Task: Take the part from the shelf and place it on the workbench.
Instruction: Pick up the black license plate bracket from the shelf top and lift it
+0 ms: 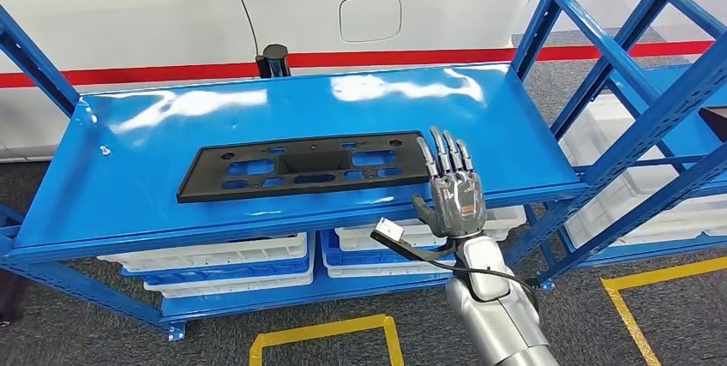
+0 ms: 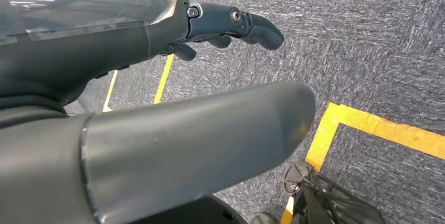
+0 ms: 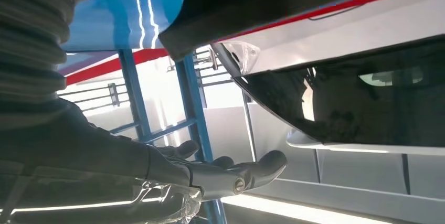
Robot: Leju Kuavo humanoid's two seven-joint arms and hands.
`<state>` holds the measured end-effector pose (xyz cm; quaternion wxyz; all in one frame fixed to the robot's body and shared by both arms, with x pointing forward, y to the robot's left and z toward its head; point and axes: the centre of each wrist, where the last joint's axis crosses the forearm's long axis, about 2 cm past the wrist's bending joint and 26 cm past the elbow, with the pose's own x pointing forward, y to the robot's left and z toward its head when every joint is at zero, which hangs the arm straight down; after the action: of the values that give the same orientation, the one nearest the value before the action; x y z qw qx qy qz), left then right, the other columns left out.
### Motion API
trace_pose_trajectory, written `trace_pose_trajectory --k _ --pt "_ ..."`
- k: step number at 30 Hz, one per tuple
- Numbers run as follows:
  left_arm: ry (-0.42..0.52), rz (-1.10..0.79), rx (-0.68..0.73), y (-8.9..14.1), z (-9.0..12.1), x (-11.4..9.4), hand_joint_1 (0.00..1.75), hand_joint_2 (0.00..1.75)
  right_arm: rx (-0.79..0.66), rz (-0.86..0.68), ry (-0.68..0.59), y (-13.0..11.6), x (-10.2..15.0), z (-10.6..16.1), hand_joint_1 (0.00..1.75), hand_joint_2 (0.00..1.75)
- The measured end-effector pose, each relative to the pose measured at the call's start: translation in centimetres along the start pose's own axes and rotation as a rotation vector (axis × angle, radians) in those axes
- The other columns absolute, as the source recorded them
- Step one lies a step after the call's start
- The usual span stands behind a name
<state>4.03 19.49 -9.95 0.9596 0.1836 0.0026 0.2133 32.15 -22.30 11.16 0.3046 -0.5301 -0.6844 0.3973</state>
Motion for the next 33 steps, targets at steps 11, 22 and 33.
trace_pose_trajectory --k 11,22,33 --pt "-0.022 0.003 0.000 0.1 0.0 0.0 0.00 0.00 -0.005 0.014 -0.013 -0.2 -0.3 0.5 0.00 1.75" --pt "-0.023 0.003 0.000 0.1 -0.1 0.0 0.00 0.00 0.006 0.002 -0.023 0.1 -0.2 0.4 0.00 1.75" --pt "-0.037 -0.012 0.001 0.0 0.0 0.1 0.00 0.00 0.060 -0.161 -0.123 1.7 0.7 -1.3 0.00 1.75"
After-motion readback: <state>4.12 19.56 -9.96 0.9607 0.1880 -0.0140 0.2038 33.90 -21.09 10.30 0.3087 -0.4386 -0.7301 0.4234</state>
